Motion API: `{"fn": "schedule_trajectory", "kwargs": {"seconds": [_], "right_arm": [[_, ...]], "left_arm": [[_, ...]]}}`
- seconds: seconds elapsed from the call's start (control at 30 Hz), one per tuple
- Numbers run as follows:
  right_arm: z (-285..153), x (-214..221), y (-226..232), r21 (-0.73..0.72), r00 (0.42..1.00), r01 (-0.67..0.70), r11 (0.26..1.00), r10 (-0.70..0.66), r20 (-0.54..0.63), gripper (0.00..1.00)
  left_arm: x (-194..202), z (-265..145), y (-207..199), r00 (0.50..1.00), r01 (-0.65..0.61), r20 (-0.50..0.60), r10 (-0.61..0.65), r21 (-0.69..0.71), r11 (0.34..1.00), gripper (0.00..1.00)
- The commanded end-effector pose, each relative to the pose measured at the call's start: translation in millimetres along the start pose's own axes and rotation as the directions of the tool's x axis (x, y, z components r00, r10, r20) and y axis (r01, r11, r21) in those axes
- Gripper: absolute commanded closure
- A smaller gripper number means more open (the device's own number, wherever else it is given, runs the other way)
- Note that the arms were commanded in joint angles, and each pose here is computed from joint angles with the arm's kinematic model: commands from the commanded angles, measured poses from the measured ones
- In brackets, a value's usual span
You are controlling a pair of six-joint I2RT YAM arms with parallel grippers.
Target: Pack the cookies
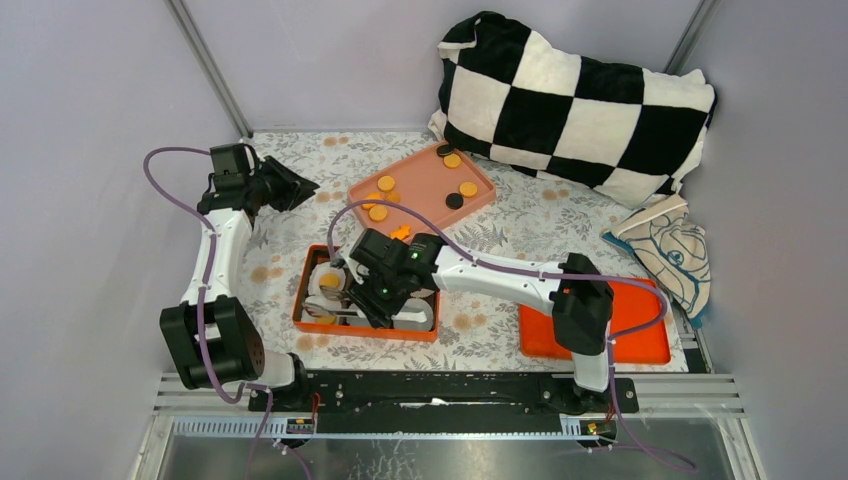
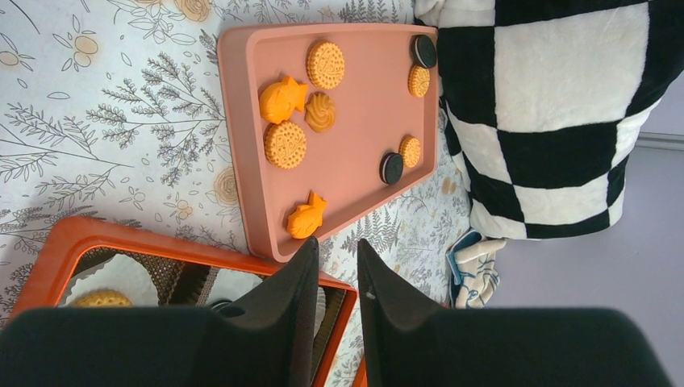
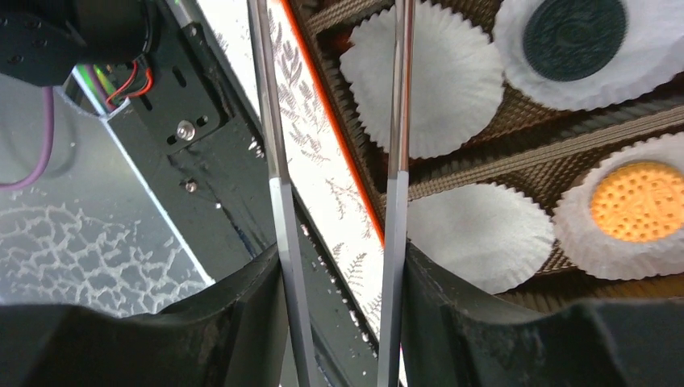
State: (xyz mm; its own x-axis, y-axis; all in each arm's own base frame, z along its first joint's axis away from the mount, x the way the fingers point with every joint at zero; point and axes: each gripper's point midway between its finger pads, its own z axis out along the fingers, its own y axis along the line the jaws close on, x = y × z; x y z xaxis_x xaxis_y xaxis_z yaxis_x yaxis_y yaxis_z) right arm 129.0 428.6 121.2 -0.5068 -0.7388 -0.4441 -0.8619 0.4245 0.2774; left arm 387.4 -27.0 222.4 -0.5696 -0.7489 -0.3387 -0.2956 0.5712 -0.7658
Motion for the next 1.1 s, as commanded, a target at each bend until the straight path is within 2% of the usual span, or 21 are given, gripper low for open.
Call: {"fn": "schedule_trajectory", "kwargs": {"seconds": [0.0,0.2,0.43,0.9,1.07], "right_arm": [[-35.1,-42.4,-3.0,0.085,0.986,0.037,0.996,-0.050,0.156,0.48],[-87.2,-66.1,-52.8,0.362,0.962,-0.010,0.932,-0.090,0.258,0.49],[-109.7,-68.1,-135.5,0.464,0.951,-0.170,0.870,0.020,0.310,0.50],[-60.8,-49.7,-228.6,0.500,0.958,-0.265,0.824,0.166,0.234,0.50],[-55.0,-58.2,-255.3,0.512,0.949,-0.298,0.806,0.192,0.250,0.50]], "left_arm": [[-4.0,-10.5,-13.4,0.999,-0.045,0.024,0.043,0.051,0.998,0.71],[-10.0,-19.3,-18.0,0.995,-0.066,0.074,0.063,0.043,0.997,0.71],[-5.4,-15.8,-12.6,0.997,-0.057,0.055,0.055,0.037,0.998,0.71],[-4.8,-7.0,-4.3,0.998,-0.051,0.039,0.050,0.022,0.998,0.71],[-4.0,-4.4,-3.0,0.998,-0.048,0.033,0.047,0.025,0.999,0.71]]}}
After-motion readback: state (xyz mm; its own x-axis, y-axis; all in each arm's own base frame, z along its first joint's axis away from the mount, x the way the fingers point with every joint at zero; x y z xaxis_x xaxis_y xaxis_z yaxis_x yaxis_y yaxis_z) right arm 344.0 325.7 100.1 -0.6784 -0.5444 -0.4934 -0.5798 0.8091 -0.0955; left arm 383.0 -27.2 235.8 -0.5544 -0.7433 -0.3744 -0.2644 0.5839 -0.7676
